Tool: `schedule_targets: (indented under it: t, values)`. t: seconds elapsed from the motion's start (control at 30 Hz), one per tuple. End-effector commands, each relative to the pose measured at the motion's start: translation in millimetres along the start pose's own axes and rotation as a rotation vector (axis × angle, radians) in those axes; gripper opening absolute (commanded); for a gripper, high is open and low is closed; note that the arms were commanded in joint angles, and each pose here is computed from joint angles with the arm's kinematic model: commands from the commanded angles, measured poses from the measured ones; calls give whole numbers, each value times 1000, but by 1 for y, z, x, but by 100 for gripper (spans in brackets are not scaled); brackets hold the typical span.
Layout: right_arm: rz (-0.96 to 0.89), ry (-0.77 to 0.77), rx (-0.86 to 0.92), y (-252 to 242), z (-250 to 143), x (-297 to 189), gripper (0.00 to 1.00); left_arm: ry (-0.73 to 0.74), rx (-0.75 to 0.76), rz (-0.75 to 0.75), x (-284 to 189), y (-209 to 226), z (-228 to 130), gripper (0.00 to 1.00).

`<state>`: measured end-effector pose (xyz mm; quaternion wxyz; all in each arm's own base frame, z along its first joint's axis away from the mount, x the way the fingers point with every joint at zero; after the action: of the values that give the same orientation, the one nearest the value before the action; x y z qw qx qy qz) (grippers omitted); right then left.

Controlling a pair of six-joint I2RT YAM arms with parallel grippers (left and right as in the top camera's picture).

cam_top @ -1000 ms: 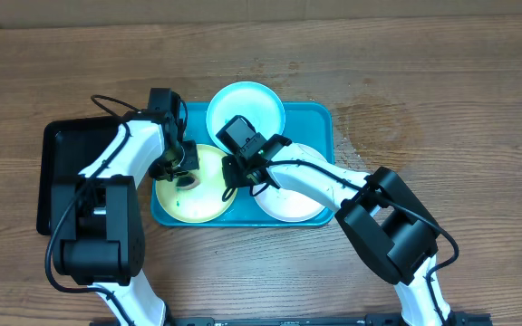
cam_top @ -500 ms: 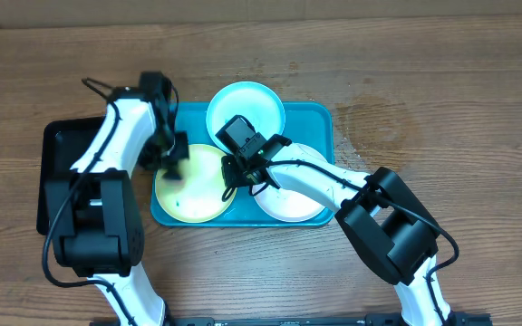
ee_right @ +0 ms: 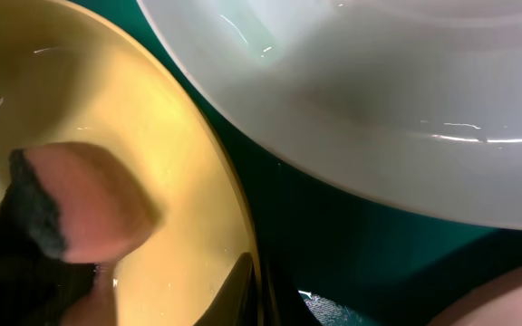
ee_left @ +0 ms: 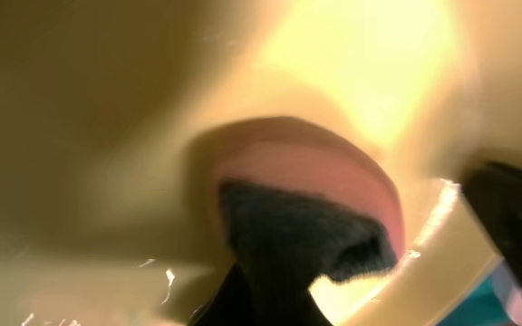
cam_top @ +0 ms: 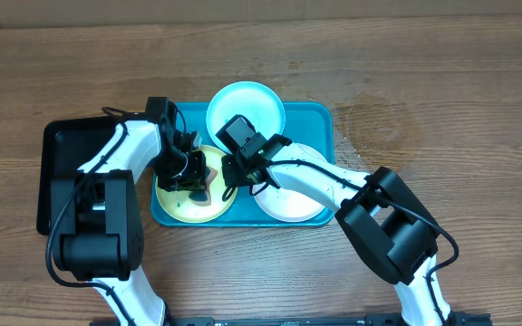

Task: Clean dirty plates on tray and stack at the side

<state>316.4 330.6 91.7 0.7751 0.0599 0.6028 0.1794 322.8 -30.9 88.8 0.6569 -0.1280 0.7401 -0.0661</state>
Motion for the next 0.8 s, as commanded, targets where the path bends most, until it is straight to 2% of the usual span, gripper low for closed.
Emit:
schedule_targets:
  t: [0.0,0.2,0.33,0.57,0.77]
  values:
    - [-42,-7,12,-9,2,7,4,24,-170,352,10,35,-11,4]
    - [-57,-18,12,-11,3,7,4,-5,-268,636,-2,55,-17,4]
    - [-60,-20,12,-11,3,7,4,-73,-338,713,-11,58,-10,4]
    - [-52,-26,-44,-8,6,5,4,-208,-351,664,-68,39,14,4]
    - [-22,-79,-117,17,24,-21,4,-427,-412,456,-144,29,19,4]
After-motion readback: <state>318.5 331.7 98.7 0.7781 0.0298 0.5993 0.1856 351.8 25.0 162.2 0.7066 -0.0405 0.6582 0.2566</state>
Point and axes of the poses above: each gripper's point midway between its finger pads, its own x axis out along the fingers, its own y axis along the line the jaws close on, z = x × y, the point moved 9 cm from there along -x, back along the fingers, and after that the axes turned 1 degree about x, right-handed, at the moved point
